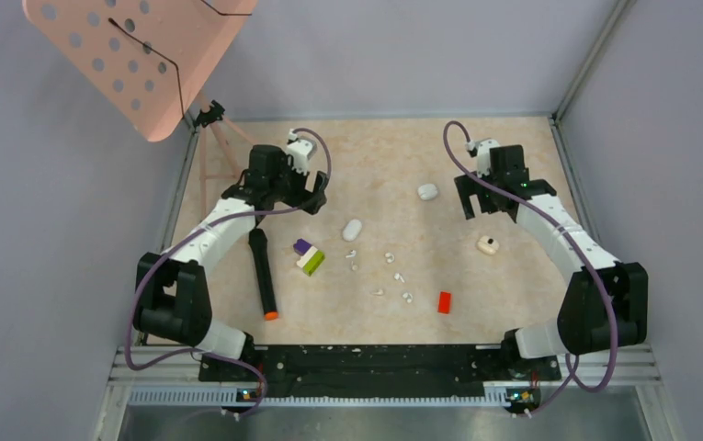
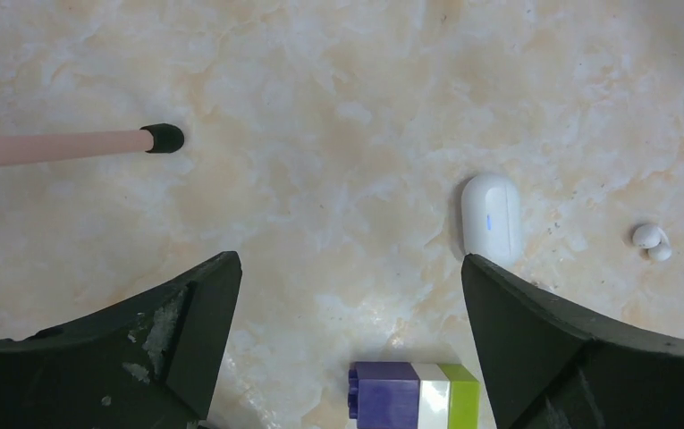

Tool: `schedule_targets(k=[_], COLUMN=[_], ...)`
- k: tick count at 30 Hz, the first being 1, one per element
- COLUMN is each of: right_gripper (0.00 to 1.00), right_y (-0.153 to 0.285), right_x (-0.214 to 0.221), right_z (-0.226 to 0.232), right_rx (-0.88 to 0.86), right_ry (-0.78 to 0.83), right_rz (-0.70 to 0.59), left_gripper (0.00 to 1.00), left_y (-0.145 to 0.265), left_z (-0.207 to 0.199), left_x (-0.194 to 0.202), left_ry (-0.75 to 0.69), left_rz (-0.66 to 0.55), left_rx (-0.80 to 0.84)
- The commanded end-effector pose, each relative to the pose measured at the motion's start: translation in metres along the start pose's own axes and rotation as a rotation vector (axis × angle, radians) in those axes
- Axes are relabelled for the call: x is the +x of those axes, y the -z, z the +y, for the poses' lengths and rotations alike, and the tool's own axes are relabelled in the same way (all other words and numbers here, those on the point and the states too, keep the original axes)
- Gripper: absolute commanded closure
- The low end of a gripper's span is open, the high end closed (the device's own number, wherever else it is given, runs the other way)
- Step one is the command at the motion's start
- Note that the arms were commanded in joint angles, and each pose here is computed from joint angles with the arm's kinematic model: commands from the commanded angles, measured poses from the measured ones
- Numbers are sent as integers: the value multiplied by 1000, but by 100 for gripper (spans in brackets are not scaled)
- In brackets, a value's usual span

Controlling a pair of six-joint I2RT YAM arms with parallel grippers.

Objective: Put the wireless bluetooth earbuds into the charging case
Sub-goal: Pick up the charging case at the center of the board.

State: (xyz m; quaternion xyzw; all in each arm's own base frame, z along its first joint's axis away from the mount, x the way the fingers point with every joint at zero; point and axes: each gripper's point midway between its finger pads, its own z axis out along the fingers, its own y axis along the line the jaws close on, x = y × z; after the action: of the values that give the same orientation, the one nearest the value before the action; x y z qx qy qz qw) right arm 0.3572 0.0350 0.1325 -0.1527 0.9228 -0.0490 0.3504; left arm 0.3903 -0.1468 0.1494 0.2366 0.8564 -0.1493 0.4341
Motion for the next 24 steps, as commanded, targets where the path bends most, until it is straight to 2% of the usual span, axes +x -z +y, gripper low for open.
schedule_targets(k=[1, 3, 5, 7, 10, 15, 19, 24], right_gripper=[1, 2, 7, 10, 10, 10, 17, 18], right_y=[5, 5, 9, 7, 0, -23, -44, -67], right_x=[-34, -39, -35, -32, -19, 17, 54, 72], right_z=[-10, -2, 17, 22, 14, -22, -50, -63], right_rx=[18, -56, -200, -249, -264, -242, -238, -215], right_ry=[24, 124, 256, 324, 378, 445, 520, 570], right_rz=[-92, -88, -48, -33, 4, 91, 191, 231], left_gripper=[1, 1, 4, 8, 9, 9, 9, 10], left_y=[1, 2, 4, 3, 1, 2, 0, 0], left_z=[-8, -17, -28, -31, -25, -31, -38, -39], left_x=[-21, -17, -13, -7, -2, -1, -3, -5], left_ry=[36, -1, -85, -147, -167, -190, -160, -152], left_rz=[-52, -39, -26, -10, 10, 2, -6, 5], left_rx=[30, 80, 161, 182, 144, 184, 219, 227])
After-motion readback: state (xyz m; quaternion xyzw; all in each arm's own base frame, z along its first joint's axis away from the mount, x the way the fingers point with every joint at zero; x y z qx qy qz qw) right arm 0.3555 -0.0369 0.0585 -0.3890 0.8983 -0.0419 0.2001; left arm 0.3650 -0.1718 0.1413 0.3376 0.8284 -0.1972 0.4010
